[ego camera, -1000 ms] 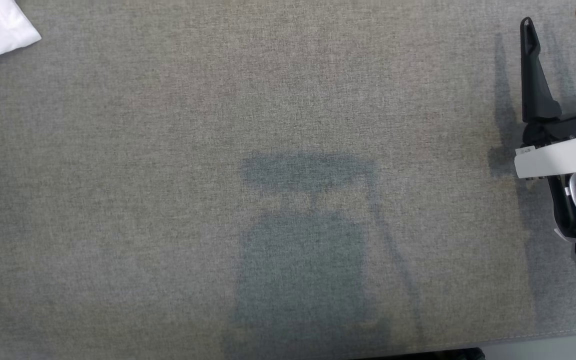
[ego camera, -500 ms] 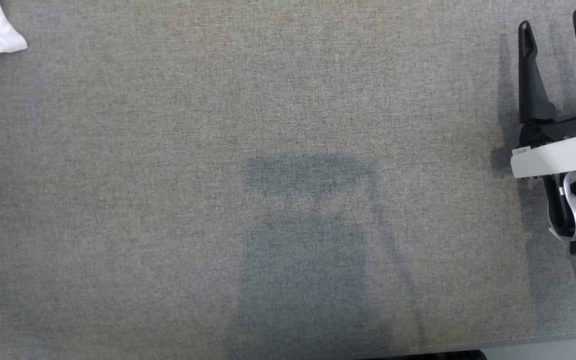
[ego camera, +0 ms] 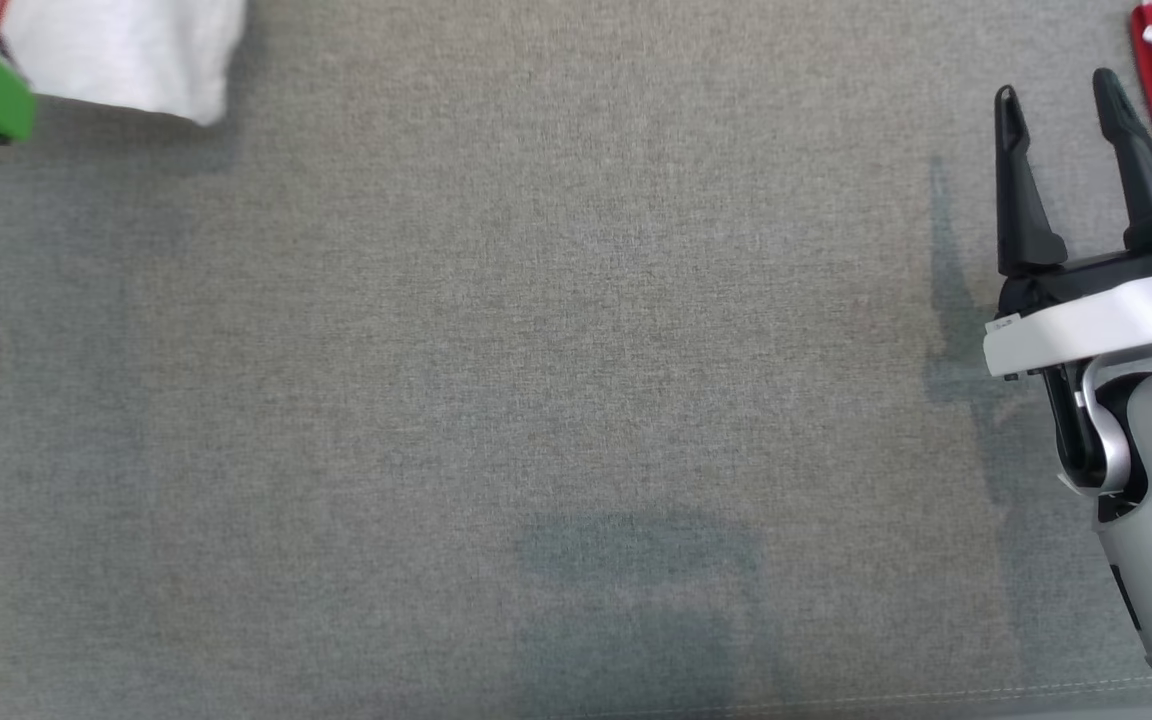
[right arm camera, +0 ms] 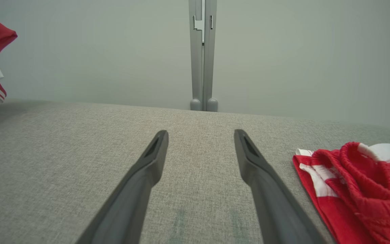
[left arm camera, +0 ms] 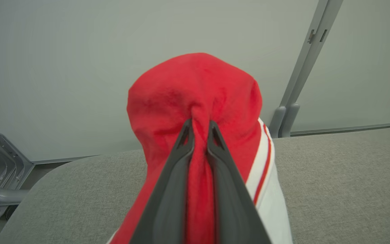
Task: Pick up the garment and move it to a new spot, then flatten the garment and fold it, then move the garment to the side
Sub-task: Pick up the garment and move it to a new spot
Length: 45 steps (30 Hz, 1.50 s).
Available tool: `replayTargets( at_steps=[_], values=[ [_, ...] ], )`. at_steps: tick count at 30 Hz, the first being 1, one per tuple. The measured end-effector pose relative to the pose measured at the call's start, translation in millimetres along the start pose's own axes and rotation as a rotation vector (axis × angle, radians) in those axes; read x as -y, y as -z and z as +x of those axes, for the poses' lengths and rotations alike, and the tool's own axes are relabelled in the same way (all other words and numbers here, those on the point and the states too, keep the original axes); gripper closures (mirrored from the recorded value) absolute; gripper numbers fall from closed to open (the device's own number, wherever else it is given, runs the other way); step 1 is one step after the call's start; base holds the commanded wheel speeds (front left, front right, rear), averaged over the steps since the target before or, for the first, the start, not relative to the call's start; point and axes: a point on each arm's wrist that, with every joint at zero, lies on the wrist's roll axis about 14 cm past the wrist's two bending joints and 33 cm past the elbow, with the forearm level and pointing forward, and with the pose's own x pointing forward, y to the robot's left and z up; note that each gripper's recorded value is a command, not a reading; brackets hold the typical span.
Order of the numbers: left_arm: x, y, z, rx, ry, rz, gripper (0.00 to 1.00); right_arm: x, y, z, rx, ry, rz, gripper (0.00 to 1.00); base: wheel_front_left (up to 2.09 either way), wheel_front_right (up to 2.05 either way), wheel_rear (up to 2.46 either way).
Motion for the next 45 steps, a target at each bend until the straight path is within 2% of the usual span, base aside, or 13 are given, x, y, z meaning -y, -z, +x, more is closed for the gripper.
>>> replayTargets(
  at_steps=[9,12,16,21,25,28,32,35,38,44,45],
  values=[
    [113,-56,-25,0.109,0.282,0.091,1.00,1,-35,-14,0.070,0.025,0.016,0.00,0.00,0.00,0.00],
    [162,-51,-47,0.089,0.418,0.127,1.00,0,-36,-26,0.062,0.041,0.032,0.00,0.00,0.00,0.00],
    [226,-33,-84,0.040,0.602,0.100,1.00,0,-36,-43,0.047,0.066,0.061,0.00,0.00,0.00,0.00],
    [275,-12,-124,-0.018,0.741,0.068,1.00,-2,-38,-66,0.039,0.078,0.071,0.00,0.00,0.00,0.00],
    [299,9,-148,-0.061,0.803,0.065,1.00,-6,-42,-83,0.042,0.075,0.078,0.00,0.00,0.00,0.00],
    [314,23,-164,-0.079,0.850,0.134,1.00,1,-49,-98,0.056,0.093,0.073,0.00,0.00,0.00,0.00],
    [332,22,-172,-0.029,0.903,0.234,1.00,12,-55,-115,0.071,0.136,0.075,0.00,0.00,0.00,0.00],
    [332,33,-171,-0.016,0.920,0.360,1.00,20,-58,-124,0.081,0.161,0.071,0.00,0.00,0.00,0.00],
    [330,47,-166,-0.042,0.922,0.403,1.00,21,-59,-129,0.083,0.165,0.074,0.00,0.00,0.00,0.00],
    [320,73,-151,-0.102,0.880,0.389,1.00,16,-51,-130,0.064,0.164,0.098,0.00,0.00,0.00,0.00],
    [318,77,-149,-0.110,0.873,0.383,0.85,17,-50,-131,0.059,0.168,0.097,0.00,0.00,0.00,0.00]
  ],
)
